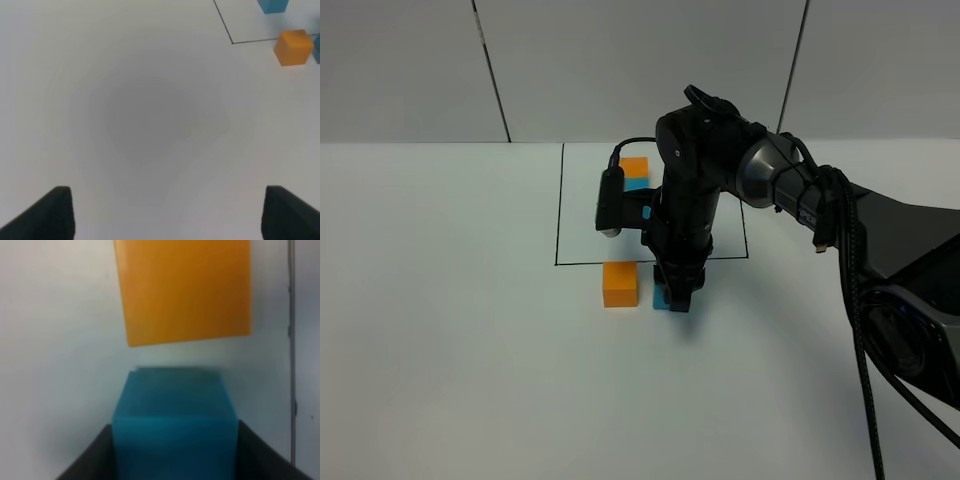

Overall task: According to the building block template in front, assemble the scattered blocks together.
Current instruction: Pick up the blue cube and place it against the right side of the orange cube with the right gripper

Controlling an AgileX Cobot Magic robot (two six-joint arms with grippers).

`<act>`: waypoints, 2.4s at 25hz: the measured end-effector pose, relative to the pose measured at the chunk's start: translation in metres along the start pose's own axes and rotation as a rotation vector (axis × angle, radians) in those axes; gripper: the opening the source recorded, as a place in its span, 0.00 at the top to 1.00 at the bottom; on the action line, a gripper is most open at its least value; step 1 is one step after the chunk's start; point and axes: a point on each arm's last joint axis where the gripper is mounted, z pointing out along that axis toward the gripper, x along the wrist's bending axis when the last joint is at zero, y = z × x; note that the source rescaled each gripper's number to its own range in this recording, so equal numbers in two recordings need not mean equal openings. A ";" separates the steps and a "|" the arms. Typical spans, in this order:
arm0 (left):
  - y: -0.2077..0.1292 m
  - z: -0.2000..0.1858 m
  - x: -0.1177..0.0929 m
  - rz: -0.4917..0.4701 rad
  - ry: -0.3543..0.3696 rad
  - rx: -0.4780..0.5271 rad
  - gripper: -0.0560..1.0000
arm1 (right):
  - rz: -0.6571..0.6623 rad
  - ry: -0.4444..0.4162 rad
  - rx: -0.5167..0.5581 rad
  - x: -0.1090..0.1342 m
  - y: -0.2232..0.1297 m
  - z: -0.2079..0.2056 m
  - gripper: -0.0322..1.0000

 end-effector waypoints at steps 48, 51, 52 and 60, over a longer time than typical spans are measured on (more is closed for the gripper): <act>0.000 0.000 0.000 0.001 0.000 0.000 0.27 | -0.024 0.004 -0.050 0.001 0.010 0.010 0.97; 0.000 0.000 0.000 0.001 0.000 0.000 0.27 | -0.024 0.010 -0.045 0.001 0.009 0.011 0.97; 0.000 0.000 0.000 0.001 0.000 0.000 0.27 | -0.025 0.012 -0.044 0.002 0.009 0.011 0.97; 0.000 0.000 0.000 -0.001 0.000 0.000 0.27 | -0.027 0.016 -0.039 0.002 0.009 0.007 0.97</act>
